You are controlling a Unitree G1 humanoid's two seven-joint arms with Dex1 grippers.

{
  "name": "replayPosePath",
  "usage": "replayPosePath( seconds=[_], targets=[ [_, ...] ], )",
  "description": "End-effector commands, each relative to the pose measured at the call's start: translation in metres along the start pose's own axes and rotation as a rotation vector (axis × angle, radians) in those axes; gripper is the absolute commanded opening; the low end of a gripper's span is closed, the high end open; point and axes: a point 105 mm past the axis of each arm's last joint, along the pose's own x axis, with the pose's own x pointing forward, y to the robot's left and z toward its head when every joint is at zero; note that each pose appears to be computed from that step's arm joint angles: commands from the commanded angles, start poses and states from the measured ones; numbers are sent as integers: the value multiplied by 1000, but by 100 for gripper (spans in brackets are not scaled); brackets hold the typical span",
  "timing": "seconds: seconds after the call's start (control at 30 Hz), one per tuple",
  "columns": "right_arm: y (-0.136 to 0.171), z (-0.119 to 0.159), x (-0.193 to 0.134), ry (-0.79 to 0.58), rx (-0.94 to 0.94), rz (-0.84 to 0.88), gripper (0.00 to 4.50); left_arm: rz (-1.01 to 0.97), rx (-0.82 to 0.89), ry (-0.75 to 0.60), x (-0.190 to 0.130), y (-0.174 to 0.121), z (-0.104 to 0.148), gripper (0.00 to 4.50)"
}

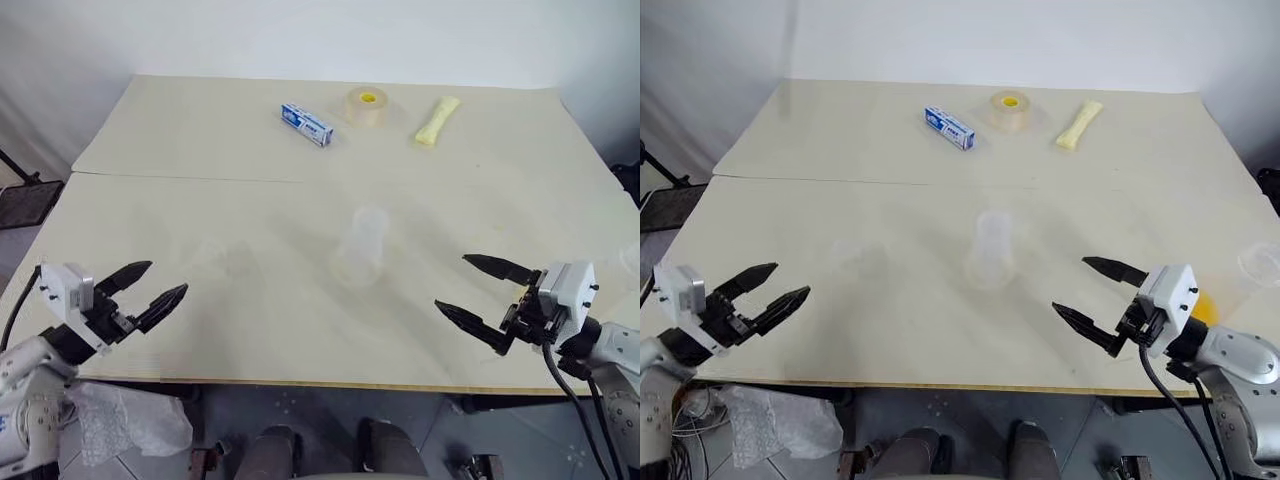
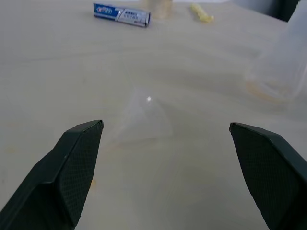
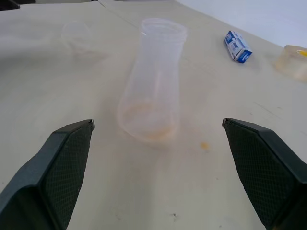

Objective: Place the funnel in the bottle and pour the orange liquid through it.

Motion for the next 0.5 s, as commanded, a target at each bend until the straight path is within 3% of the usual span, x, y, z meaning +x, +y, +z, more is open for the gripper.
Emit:
replayPosePath(
  seconds=[0.03,0.5],
  targets=[
    [-1,7,2,-21,-11,23,450,36,38,-39,-8,-7,9,448],
    [4,8,2,-27,-11,46,450,309,86,-40,43,-11,-2,448]
  ],
)
